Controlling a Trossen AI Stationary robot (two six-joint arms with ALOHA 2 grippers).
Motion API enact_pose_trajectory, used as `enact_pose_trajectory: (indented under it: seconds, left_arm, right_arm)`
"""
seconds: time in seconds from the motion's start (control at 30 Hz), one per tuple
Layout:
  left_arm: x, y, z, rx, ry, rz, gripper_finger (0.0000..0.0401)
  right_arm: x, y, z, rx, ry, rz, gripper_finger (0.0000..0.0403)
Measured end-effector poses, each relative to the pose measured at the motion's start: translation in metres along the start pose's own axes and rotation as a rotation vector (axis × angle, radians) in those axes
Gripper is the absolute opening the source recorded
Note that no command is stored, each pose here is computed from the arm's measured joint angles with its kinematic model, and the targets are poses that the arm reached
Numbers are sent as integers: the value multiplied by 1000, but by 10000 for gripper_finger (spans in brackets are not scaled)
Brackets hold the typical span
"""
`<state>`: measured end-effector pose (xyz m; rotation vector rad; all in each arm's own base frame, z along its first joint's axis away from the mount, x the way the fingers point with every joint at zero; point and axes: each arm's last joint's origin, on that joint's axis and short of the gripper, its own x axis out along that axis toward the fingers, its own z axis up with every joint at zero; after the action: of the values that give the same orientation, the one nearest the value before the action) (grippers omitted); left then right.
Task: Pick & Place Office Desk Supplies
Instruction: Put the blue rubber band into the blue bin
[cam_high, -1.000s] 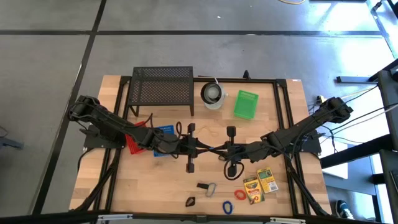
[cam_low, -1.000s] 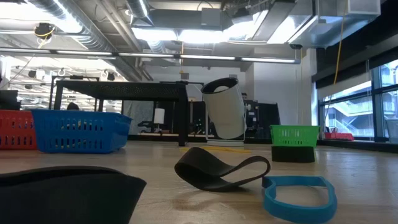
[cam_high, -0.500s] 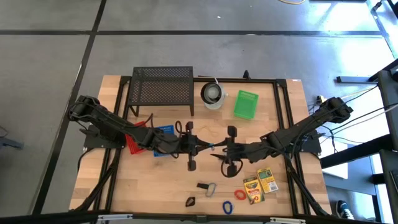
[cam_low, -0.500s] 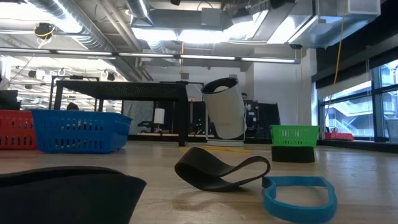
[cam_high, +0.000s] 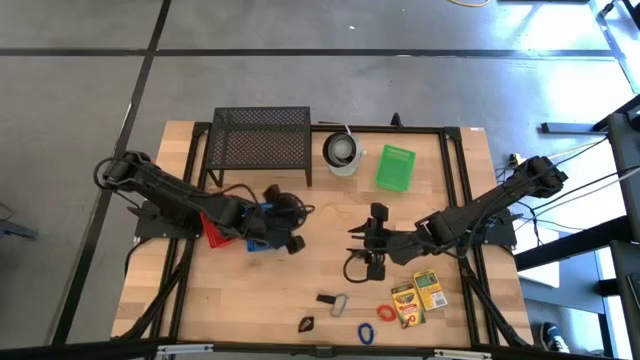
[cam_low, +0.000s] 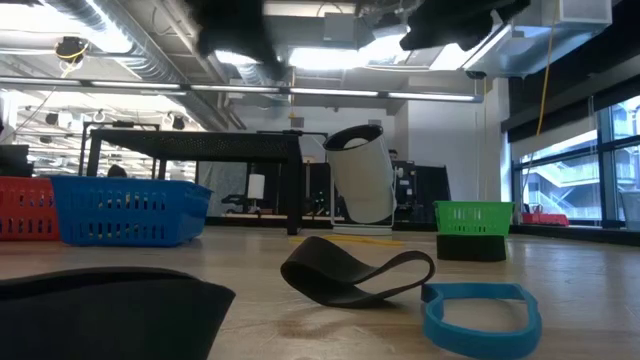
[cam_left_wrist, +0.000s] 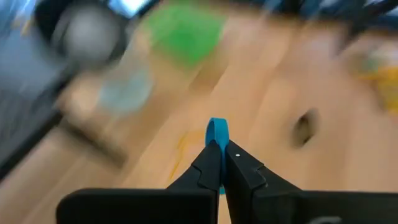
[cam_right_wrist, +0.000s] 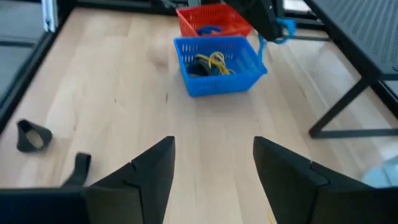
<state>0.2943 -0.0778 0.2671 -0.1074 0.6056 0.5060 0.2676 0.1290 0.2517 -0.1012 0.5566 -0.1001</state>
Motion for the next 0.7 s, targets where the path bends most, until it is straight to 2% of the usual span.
enact_pose_trajectory:
  seconds: [0.17,0.3,0.5,0.7]
  left_arm:
    - [-2,24,-28,-102,285,162,3]
    - [3,34,-54,-195,410,230,4]
    - [14,38,-84,-280,474,215,5]
    - [19,39,-94,-295,449,210,8]
  right_arm:
    - [2,-4,-1,-5,20,-17,206]
    - [4,-8,-1,4,22,-30,199]
    - [6,-13,0,13,25,-48,194]
    - [9,-18,0,18,40,-60,194]
